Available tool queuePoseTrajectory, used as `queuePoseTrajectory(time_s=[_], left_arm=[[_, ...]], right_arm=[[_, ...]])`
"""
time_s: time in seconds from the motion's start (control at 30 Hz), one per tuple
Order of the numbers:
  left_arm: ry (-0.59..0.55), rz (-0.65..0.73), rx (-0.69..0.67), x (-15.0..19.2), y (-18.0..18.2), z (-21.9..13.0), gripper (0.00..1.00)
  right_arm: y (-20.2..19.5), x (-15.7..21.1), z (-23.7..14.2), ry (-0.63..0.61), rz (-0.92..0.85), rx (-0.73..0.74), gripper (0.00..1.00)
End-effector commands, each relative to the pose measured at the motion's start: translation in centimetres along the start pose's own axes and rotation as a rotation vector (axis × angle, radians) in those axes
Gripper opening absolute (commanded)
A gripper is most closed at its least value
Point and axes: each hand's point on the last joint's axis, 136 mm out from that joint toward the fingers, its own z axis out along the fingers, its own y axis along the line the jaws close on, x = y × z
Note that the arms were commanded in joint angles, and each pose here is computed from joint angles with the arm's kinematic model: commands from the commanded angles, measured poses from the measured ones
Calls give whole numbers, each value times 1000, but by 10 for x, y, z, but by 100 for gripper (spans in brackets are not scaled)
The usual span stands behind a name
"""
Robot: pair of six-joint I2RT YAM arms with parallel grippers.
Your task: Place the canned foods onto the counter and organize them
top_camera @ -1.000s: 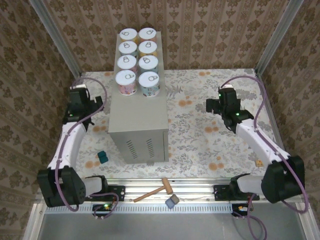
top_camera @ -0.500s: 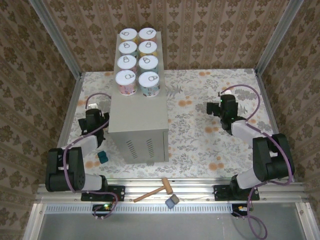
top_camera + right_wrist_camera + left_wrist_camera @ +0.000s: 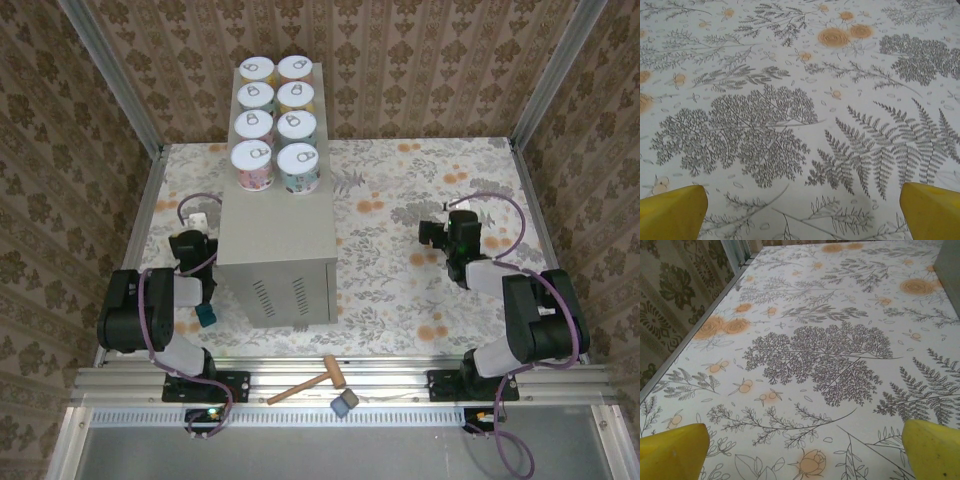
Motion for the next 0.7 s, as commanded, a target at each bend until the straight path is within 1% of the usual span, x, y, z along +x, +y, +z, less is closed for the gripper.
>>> queuePoseTrajectory(time_s=[0.0, 0.07, 0.17, 0.23, 0.67], left_arm=[[-66, 34, 23, -16, -7, -1, 100], [-72, 56, 18, -18, -10, -1, 100], [-71, 53, 20, -17, -10, -1, 100], [-71, 56, 20, -17, -11, -1, 100], [-72, 71, 44, -17, -16, -1, 100]], right_arm=[[-3, -27, -3, -143, 19, 1, 100], [-1, -25, -5, -163, 19, -14, 100], [0, -19, -4, -206, 18, -28, 100], [1, -17, -4, -192, 20, -31, 100], [1, -18, -5, -198, 19, -31, 100]])
